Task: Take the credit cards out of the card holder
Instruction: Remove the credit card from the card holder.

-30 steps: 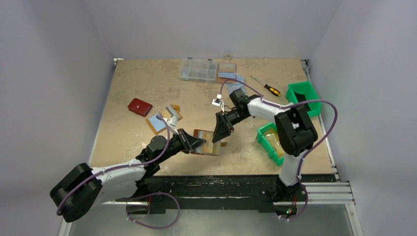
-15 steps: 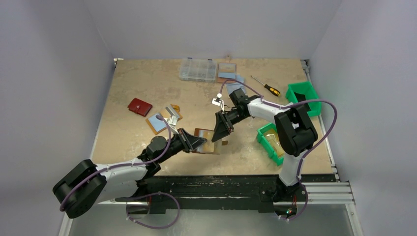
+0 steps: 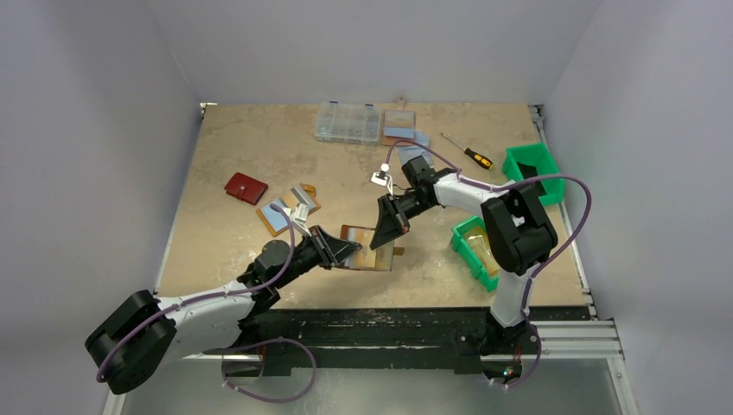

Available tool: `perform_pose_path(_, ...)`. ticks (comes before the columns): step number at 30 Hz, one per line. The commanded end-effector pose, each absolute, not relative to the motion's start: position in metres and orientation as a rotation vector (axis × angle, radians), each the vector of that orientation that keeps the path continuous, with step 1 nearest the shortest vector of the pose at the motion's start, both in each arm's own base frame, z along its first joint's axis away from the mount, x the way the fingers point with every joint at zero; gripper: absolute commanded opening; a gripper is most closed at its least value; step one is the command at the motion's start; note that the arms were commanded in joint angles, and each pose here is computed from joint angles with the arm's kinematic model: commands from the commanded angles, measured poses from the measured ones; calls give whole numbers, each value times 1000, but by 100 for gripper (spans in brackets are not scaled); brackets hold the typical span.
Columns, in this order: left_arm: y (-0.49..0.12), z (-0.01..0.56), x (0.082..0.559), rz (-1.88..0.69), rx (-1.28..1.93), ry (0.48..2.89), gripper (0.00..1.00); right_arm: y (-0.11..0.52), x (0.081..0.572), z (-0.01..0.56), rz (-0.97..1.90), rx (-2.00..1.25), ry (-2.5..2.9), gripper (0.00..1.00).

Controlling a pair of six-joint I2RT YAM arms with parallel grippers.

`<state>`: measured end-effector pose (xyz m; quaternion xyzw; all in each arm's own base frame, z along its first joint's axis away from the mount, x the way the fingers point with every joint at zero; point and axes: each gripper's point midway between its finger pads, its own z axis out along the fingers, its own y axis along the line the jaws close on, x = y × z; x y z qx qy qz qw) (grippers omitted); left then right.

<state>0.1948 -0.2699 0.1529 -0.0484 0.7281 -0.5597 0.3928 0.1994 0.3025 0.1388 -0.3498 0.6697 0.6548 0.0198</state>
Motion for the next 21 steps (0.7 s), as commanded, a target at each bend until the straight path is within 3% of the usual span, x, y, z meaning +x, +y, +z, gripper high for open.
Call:
perform_pose_path(1,-267,176,199,-1442,-137,1760,13,304,199,139,2054,-1090,2054,2)
perform_pose_path(4,-268,175,198,-1448,-132,1770,18,304,199,139,2055,-1091,2053,0)
perform_pose_path(21,-263,171,198,-1444,-151,1790,24,301,205,133,2016,-1077,2084,0)
